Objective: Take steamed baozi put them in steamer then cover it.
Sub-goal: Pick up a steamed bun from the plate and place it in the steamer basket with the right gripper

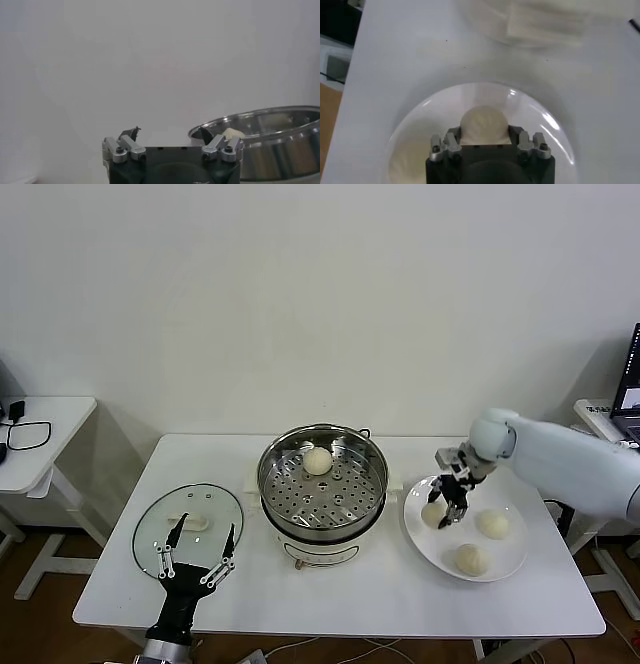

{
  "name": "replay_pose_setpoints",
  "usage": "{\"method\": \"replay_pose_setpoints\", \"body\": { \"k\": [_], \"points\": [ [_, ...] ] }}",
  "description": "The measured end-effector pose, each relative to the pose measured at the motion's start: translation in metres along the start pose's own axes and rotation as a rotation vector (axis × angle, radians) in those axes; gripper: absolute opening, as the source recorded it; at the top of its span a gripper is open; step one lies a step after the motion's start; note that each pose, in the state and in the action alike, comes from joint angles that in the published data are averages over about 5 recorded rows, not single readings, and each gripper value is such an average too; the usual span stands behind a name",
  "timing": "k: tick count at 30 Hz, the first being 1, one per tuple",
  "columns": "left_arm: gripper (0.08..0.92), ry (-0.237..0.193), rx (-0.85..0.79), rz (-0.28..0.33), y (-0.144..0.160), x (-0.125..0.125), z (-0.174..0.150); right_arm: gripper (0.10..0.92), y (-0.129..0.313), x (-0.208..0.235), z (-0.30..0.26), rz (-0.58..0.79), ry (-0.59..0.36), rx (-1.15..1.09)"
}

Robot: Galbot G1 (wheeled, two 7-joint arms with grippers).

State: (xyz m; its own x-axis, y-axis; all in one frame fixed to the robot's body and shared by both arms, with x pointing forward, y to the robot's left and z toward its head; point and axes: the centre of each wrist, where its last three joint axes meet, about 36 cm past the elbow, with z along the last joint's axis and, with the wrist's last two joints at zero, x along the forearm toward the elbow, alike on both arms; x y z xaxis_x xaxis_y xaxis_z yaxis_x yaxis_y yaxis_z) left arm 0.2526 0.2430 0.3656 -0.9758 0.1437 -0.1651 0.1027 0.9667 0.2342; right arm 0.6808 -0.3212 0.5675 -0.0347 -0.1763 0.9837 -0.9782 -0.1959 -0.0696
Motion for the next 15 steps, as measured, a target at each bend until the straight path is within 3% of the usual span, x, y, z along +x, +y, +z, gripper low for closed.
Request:
{"method": "replay_pose_setpoints", "body": {
  "k": [10,15],
  "points": [
    [0.823,-0.009,0.001,0.005,-0.001,-0.001,-0.002,0.645,-0.033,0.107,-0.08,0.066,-0.006,0.093],
    [0.823,-0.015,0.002,0.008,-0.001,-0.003,-0.002,0.638,-0.043,0.132,-0.131,0.077,-0.019,0.134]
  ]
}}
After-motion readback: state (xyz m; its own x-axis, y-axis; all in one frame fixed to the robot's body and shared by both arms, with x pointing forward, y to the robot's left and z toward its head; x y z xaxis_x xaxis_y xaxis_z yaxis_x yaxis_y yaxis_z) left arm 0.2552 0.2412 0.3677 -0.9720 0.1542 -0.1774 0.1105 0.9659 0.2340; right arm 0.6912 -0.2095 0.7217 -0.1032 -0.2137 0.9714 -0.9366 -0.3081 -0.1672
